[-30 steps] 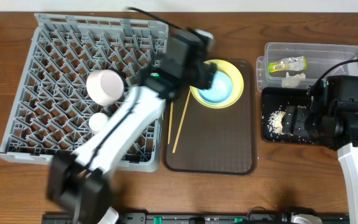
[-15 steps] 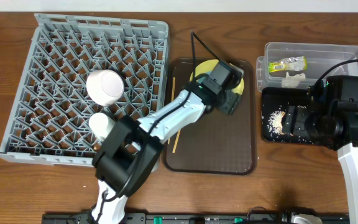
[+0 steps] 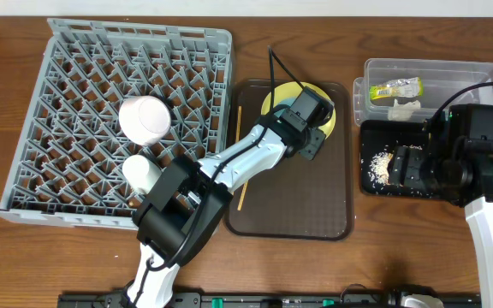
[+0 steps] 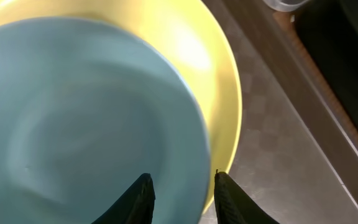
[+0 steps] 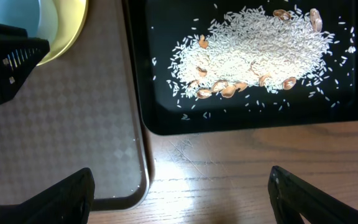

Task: Sort waste into correct bins and load items into the dishwasher
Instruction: 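Grasp the blue bowl rim with the left gripper and lift it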

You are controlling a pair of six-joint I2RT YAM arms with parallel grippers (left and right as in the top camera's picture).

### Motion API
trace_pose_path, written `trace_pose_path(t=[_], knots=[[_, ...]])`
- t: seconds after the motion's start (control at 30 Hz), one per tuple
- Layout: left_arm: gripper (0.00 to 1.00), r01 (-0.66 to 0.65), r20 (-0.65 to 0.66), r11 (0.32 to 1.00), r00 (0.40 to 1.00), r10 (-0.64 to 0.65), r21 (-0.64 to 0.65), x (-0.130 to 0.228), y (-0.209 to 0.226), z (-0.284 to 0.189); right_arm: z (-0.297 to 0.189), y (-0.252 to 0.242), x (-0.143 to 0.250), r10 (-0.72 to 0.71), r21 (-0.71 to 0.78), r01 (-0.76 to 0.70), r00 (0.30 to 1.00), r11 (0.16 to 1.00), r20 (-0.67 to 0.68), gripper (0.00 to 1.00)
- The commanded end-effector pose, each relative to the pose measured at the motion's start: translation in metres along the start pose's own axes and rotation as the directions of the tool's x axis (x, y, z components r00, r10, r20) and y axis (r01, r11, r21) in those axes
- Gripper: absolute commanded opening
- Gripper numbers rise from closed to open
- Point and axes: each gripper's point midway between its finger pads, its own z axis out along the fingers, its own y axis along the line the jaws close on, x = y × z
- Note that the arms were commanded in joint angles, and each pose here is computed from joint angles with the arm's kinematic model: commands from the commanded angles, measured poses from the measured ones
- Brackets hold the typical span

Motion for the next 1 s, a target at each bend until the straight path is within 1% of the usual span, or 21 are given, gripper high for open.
trace_pose_path(t=[0.0,0.17,0.47,0.6,0.67,0.73,0.77,0.83,0.97], knots=[[0.33,0.001,-0.007,0.998,1.000,-0.001,-0.065,0.004,0.013,0.002,-0.002,-0.004,0.001,0.010,0.015,-0.010,1.000,1.000,0.001,0.87],[0.34,0.000,-0.003,0.995,1.000,0.000,-0.096,0.003,0.018,0.002,-0.002,-0.004,0.001,0.010,0.015,-0.010,1.000,1.000,0.001,0.87],[0.34,-0.001,-0.025,0.995,1.000,-0.002,-0.099,0.014,0.020,0.006,-0.002,-0.004,0.001,0.010,0.015,-0.010,1.000,1.000,0.001,0.87],[0.33,-0.001,-0.022,0.995,1.000,-0.002,-0.099,0.014,0.020,0.006,-0.002,-0.004,0.001,0.010,0.015,-0.010,1.000,1.000,0.001,0.87],[0.28,0.000,-0.013,0.995,1.000,-0.001,-0.098,0.012,0.020,0.006,-0.002,-0.004,0.001,0.011,0.015,-0.011,1.000,1.000,-0.002,0.87],[0.19,0.000,-0.003,0.995,1.000,0.000,-0.096,0.009,0.020,0.006,-0.002,-0.004,0.002,0.011,0.016,-0.011,1.000,1.000,-0.004,0.87],[0.12,0.000,0.002,0.995,1.000,0.000,-0.096,0.007,0.019,0.005,-0.002,-0.004,0.002,0.010,0.016,-0.010,1.000,1.000,-0.005,0.87],[0.06,0.001,0.017,0.996,1.000,0.001,-0.093,0.001,0.018,0.001,-0.002,-0.004,0.003,0.010,0.017,-0.010,1.000,1.000,-0.006,0.87],[0.06,0.003,0.063,0.996,0.998,0.002,-0.086,-0.014,0.015,-0.018,-0.002,-0.004,0.003,0.010,0.017,-0.010,1.000,1.000,-0.006,0.87]])
